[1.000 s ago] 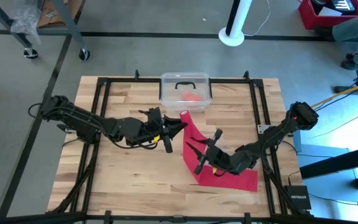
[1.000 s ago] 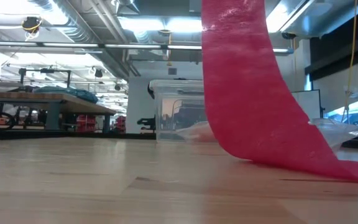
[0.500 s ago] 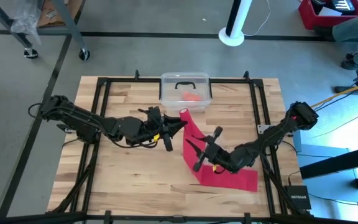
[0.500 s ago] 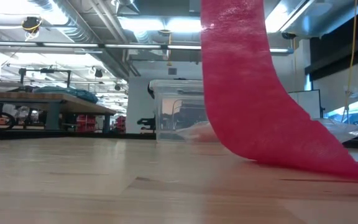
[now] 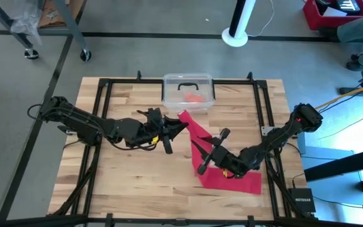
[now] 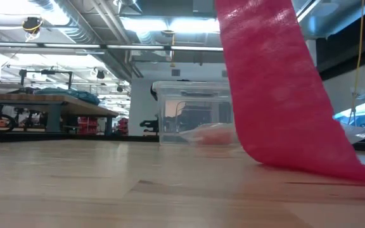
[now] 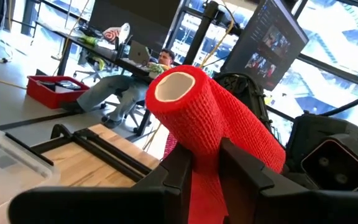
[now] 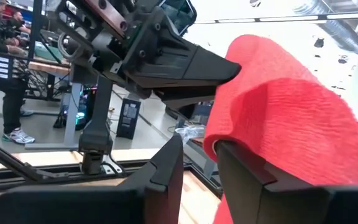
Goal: Roll bandage
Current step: Roll the red bandage
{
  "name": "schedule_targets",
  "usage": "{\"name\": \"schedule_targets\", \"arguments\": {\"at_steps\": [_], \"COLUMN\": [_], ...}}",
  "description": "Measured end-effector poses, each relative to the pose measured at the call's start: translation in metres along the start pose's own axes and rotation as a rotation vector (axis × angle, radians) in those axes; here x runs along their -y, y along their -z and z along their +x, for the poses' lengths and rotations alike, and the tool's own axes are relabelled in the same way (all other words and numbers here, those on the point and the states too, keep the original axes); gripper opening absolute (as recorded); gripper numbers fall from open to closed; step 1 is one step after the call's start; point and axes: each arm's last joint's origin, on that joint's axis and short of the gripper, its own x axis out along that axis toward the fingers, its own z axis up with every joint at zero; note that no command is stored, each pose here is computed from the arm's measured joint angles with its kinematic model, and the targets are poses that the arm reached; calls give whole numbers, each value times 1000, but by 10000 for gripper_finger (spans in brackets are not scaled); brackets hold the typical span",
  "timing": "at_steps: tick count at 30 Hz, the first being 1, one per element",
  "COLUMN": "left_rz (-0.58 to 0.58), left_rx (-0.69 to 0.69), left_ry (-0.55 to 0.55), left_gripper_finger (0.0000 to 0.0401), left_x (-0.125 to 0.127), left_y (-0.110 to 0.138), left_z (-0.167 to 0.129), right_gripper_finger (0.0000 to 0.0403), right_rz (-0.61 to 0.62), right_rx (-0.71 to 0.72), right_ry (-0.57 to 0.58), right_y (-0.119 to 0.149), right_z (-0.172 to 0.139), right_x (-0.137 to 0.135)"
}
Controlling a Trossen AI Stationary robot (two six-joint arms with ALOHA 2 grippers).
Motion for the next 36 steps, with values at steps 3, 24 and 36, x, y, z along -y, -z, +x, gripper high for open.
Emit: {"name": "schedule_targets", "arguments": {"at_steps": [3, 24, 36], "left_rz": [6, 52, 185], "left_rx": [-11, -50, -52], "left_ry": [4, 33, 66], "left_gripper_finger": [59, 59, 58], "left_x": [3, 9, 10], "left_y": [2, 8, 2], "left_z": [-2, -8, -16], "right_gripper_finger": [101, 12, 5], "right_rz": [-9, -71, -73], "right_rx": [-2, 91, 68], "right_ry": [2, -55, -29], "right_y": [0, -8, -28], "right_z": [0, 0, -23], "right_x": [0, 2, 9]}}
